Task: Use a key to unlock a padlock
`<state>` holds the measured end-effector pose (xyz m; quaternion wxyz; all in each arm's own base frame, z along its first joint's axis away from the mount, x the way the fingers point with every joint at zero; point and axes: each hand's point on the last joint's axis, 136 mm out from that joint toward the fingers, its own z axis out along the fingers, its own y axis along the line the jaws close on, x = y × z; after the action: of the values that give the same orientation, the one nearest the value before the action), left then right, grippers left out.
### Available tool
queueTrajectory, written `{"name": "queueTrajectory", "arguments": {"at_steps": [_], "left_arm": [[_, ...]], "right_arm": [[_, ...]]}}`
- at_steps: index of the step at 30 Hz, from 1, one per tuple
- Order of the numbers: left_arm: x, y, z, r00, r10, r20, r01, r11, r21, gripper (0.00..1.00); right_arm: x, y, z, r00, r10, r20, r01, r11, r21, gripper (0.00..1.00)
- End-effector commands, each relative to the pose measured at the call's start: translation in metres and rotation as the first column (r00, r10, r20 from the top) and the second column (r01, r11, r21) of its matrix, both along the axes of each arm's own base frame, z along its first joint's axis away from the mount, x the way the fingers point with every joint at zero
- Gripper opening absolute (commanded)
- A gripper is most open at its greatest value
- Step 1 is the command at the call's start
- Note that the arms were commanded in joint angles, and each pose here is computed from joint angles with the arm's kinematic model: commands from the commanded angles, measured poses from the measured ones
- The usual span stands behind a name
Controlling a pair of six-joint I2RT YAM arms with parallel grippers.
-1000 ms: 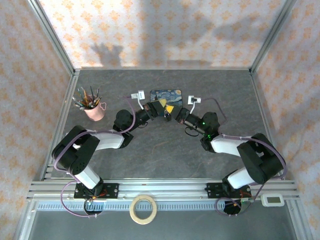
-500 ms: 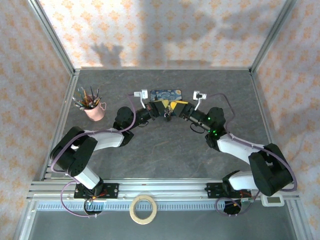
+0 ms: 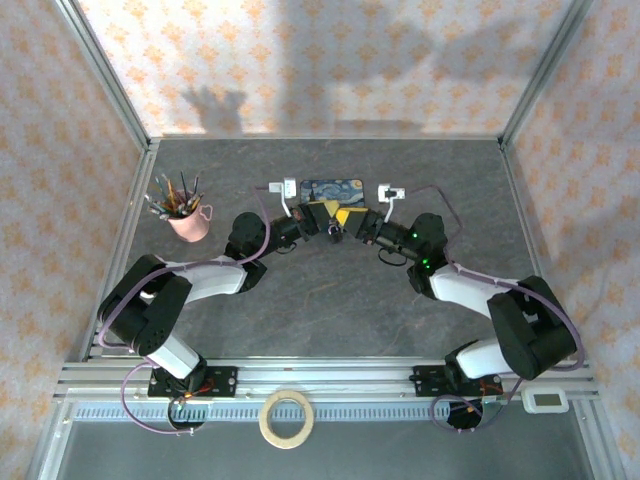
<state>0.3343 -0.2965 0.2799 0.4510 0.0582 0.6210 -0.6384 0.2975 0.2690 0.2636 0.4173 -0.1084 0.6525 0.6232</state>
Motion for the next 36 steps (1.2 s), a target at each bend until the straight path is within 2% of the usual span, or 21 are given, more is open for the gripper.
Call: {"name": "queueTrajectory", "arguments": {"at_steps": [1, 6, 9, 13, 18, 25, 30, 31, 32, 33, 34, 36], "left_arm": [[-0.005, 0.002, 0.025, 0.997, -0.013, 0.074, 0.016, 0.999, -0.042, 0.00], [-0.005, 0.001, 0.025, 0.998, -0.017, 0.067, 0.021, 0.998, -0.056, 0.00], [-0.005, 0.003, 0.024, 0.998, -0.011, 0.064, 0.014, 0.998, -0.060, 0.00], [-0.004, 0.005, 0.024, 0.998, 0.006, 0.066, -0.002, 0.998, -0.058, 0.00], [-0.004, 0.005, 0.024, 0.998, 0.009, 0.065, -0.005, 0.998, -0.058, 0.00], [-0.003, 0.006, 0.024, 0.998, 0.015, 0.061, -0.011, 0.998, -0.064, 0.00], [-0.003, 0.008, 0.024, 0.998, 0.021, 0.055, -0.017, 0.997, -0.069, 0.00], [-0.002, 0.008, 0.023, 0.998, 0.026, 0.051, -0.022, 0.997, -0.068, 0.08], [-0.001, 0.009, 0.021, 0.998, 0.033, 0.045, -0.030, 0.997, -0.065, 0.30], [0.002, 0.012, 0.018, 0.998, 0.053, 0.034, -0.050, 0.997, -0.060, 0.48], [0.006, 0.015, 0.014, 0.997, 0.076, 0.015, -0.075, 0.996, -0.054, 0.57], [0.021, 0.032, -0.004, 0.984, 0.166, -0.066, -0.168, 0.985, -0.038, 0.62]], "right_arm": [[-0.010, 0.003, 0.011, 0.998, 0.044, 0.043, -0.046, 0.998, 0.038, 0.25], [-0.011, 0.005, 0.010, 0.998, 0.058, 0.035, -0.060, 0.997, 0.051, 0.21], [-0.010, 0.006, 0.007, 0.998, 0.057, 0.022, -0.058, 0.997, 0.052, 0.26], [-0.010, 0.004, 0.005, 0.999, 0.047, 0.016, -0.048, 0.998, 0.050, 0.27], [-0.009, 0.002, 0.005, 0.999, 0.031, 0.016, -0.031, 0.999, 0.043, 0.20], [-0.008, 0.003, 0.004, 0.999, 0.033, 0.016, -0.033, 0.999, 0.039, 0.00], [-0.004, 0.000, 0.003, 1.000, 0.006, 0.011, -0.007, 0.999, 0.040, 0.00], [-0.004, -0.001, 0.002, 1.000, 0.004, 0.010, -0.004, 0.999, 0.037, 0.00], [-0.002, -0.001, 0.000, 1.000, 0.000, 0.006, 0.000, 0.999, 0.032, 0.00], [-0.001, -0.003, -0.002, 1.000, -0.008, 0.000, 0.008, 1.000, 0.022, 0.00], [0.001, -0.004, -0.005, 1.000, -0.017, -0.001, 0.017, 1.000, 0.010, 0.00], [0.006, -0.009, -0.012, 0.999, -0.050, -0.010, 0.050, 0.998, -0.028, 0.00]]}}
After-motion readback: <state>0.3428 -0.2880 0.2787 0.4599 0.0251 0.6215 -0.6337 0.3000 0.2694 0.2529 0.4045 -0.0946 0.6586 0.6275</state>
